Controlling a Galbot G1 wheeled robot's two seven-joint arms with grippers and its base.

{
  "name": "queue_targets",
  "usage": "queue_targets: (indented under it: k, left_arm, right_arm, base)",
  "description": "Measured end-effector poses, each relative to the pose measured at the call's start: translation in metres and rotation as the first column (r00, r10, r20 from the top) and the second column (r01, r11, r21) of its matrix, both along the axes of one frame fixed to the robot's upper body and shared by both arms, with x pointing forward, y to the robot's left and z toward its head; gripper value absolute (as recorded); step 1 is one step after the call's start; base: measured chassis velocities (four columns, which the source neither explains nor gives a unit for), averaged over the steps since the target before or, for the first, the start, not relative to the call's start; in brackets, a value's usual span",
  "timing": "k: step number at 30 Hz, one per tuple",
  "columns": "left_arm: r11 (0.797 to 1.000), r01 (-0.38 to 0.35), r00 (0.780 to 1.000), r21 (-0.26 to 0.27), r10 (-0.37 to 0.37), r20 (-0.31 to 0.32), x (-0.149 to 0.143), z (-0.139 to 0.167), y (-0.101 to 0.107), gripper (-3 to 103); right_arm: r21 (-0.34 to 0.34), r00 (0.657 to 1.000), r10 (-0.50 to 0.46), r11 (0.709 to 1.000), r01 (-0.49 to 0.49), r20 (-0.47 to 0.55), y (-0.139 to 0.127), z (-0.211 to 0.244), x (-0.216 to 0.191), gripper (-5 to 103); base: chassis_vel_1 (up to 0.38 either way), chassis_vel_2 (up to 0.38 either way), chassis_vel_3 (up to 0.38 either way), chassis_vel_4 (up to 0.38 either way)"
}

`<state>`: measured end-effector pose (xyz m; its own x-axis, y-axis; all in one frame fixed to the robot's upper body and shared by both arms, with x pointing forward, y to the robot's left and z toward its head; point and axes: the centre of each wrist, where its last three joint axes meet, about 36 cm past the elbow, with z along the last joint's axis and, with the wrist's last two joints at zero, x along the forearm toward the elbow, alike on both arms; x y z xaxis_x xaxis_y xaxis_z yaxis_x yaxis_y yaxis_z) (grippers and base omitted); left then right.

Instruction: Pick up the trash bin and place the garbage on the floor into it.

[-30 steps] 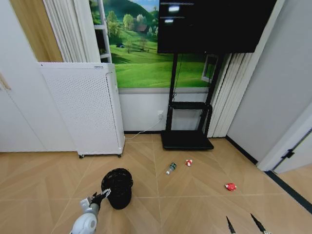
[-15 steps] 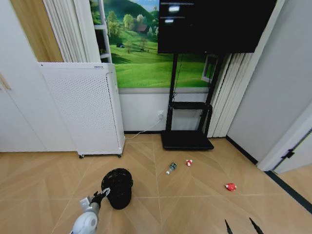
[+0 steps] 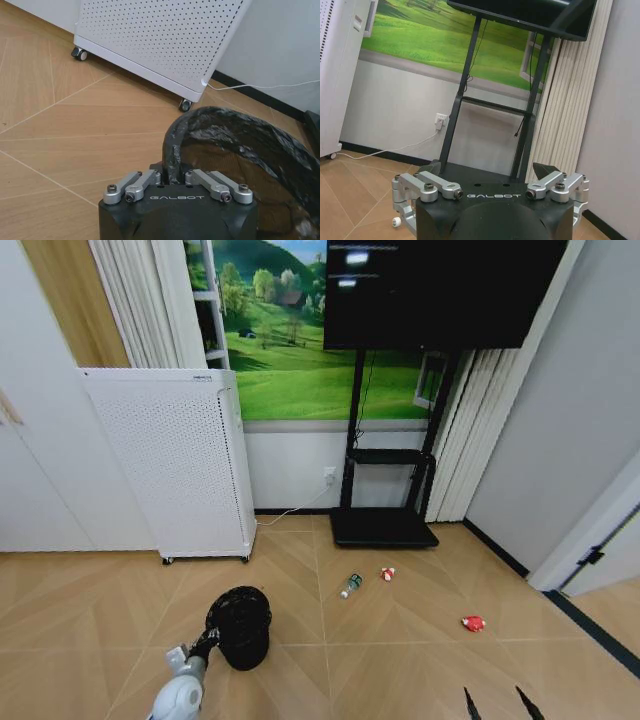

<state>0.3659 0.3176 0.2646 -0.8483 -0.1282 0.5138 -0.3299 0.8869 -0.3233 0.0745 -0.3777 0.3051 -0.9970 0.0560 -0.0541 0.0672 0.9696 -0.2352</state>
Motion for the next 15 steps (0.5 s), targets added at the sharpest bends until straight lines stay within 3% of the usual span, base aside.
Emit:
queue_targets:
  k: [1, 3, 15]
  left_arm:
    - [1.0, 0.0, 1.0, 0.0, 0.0, 0.0, 0.0, 0.0, 0.0, 18]
    - [1.0, 0.004, 1.0, -0.002, -0.004, 0.008, -0.001, 0.001, 0.001, 8]
    - [1.0, -0.012, 0.999, 0.006, 0.012, 0.052, 0.001, 0.009, 0.012, 7]
  right_arm:
    - [0.0, 1.0, 0.0, 1.0, 0.0, 0.0, 0.0, 0.0, 0.0, 100]
    - [0.002, 1.0, -0.003, 1.0, 0.003, 0.0, 0.001, -0.001, -0.001, 100]
    - [-0.005, 0.999, -0.023, 1.0, 0.023, 0.032, -0.001, 0.006, 0.006, 100]
  base:
    - [0.0, 0.0, 0.0, 0.0]
    - [0.0, 0.0, 0.0, 0.0]
    - [0.0, 0.0, 0.0, 0.0]
